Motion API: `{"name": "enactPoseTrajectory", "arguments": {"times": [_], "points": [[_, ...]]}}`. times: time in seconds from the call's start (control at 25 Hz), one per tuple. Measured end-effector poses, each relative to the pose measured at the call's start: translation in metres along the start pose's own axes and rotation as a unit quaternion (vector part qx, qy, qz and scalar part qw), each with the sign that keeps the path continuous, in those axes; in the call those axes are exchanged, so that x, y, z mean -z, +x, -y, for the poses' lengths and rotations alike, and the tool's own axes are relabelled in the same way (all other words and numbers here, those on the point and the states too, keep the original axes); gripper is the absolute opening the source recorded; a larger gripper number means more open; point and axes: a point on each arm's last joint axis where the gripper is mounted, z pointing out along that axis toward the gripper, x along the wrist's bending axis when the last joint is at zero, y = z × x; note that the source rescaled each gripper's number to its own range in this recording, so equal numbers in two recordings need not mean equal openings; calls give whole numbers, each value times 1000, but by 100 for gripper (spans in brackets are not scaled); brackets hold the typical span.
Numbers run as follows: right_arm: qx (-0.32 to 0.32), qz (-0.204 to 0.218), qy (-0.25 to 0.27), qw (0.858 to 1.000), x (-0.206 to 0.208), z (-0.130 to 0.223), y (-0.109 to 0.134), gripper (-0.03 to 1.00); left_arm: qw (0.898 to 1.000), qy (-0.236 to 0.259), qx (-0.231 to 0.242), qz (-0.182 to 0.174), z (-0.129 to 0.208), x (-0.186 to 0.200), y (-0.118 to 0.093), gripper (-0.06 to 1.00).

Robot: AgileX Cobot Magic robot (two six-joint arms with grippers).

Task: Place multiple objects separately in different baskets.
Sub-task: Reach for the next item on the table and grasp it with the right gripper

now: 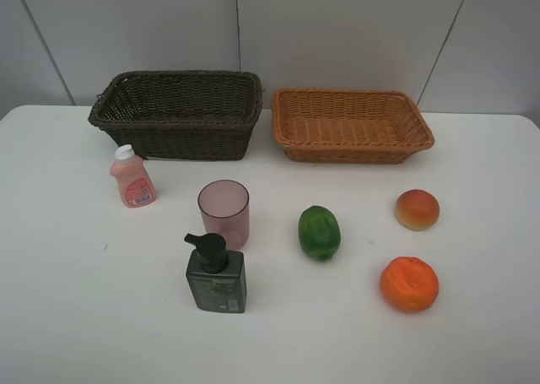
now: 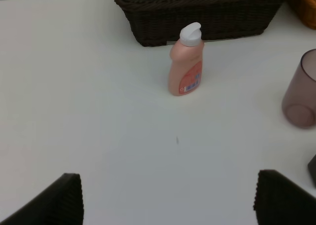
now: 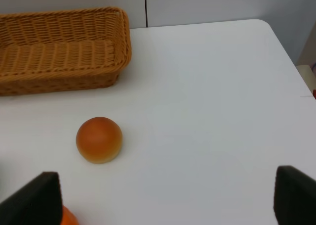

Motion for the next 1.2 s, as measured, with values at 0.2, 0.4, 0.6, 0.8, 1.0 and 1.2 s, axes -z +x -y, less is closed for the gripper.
{"name": "enactPoseTrajectory", "arguments": {"times": [0.2,0.4,0.6,0.8,1.0,1.2], "points": [[0,0,0,1000,0,0,0,79,1000,0,0,0,0,0,0,89],[0,0,0,1000,0,0,0,79,1000,0,0,0,0,0,0,89],[0,0,0,1000,0,0,0,79,1000,0,0,0,0,0,0,89],[0,0,0,1000,0,0,0,79,1000,0,0,0,0,0,0,89],[0,0,0,1000,0,0,0,79,1000,0,0,0,0,0,0,89],[0,0,0,1000,0,0,0,79,1000,0,0,0,0,0,0,89]]}}
